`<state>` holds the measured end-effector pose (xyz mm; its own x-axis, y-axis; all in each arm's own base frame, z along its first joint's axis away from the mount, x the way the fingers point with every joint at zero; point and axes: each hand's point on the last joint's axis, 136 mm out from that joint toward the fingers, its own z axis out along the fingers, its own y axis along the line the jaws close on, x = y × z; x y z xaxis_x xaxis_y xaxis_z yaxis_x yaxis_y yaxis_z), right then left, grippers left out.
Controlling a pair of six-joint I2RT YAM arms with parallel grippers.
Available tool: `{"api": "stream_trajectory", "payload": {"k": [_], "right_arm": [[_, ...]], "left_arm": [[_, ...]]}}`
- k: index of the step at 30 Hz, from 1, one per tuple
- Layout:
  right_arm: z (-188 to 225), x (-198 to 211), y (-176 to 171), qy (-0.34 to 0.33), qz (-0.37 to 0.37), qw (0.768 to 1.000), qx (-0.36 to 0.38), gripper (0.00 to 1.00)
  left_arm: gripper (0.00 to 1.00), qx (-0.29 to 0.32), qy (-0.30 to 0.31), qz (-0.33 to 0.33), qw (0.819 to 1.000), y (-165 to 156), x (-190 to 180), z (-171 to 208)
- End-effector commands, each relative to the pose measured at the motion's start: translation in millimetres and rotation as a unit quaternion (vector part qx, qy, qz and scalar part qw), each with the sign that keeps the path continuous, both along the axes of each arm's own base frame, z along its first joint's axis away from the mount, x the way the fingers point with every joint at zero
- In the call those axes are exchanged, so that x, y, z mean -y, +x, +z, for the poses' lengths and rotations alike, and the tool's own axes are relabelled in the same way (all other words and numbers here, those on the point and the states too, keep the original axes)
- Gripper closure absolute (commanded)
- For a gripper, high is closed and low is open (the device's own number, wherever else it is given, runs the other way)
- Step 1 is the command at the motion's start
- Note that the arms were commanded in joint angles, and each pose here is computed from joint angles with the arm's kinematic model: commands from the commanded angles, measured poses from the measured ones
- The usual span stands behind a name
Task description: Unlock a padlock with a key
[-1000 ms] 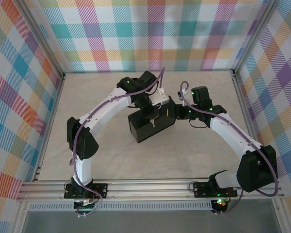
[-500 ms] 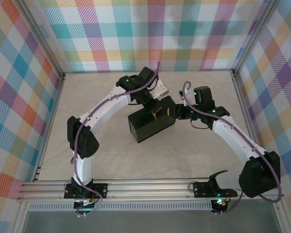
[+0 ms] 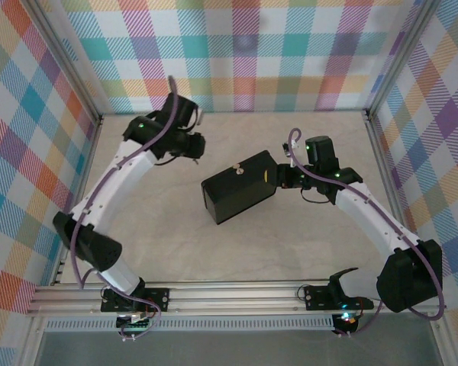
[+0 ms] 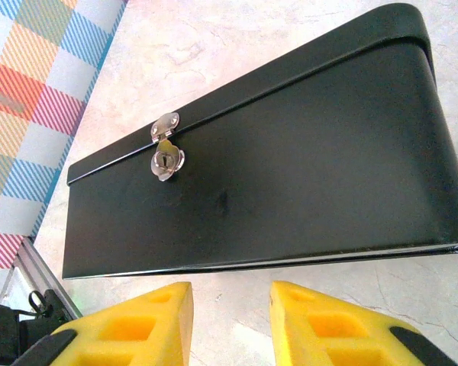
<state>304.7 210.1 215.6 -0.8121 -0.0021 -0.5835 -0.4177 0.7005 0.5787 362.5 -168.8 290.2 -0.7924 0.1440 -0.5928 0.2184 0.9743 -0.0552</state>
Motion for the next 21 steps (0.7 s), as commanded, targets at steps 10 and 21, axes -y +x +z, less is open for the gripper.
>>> {"api": "stream_trajectory", "payload": {"k": [10, 21], "right_arm": [[-9.7, 7.1, -19.0, -0.003, 0.006, 1.0, -0.007, 0.68], [-10.8, 8.7, -25.0, 0.0, 0.005, 1.0, -0.009, 0.67]], "left_arm": [[0.72, -0.138, 0.097, 0.171, 0.971, -46.5, -84.5, -132.7], [0.71, -0.213, 0.083, 0.192, 0.954, -68.5, -78.9, -219.2]]}}
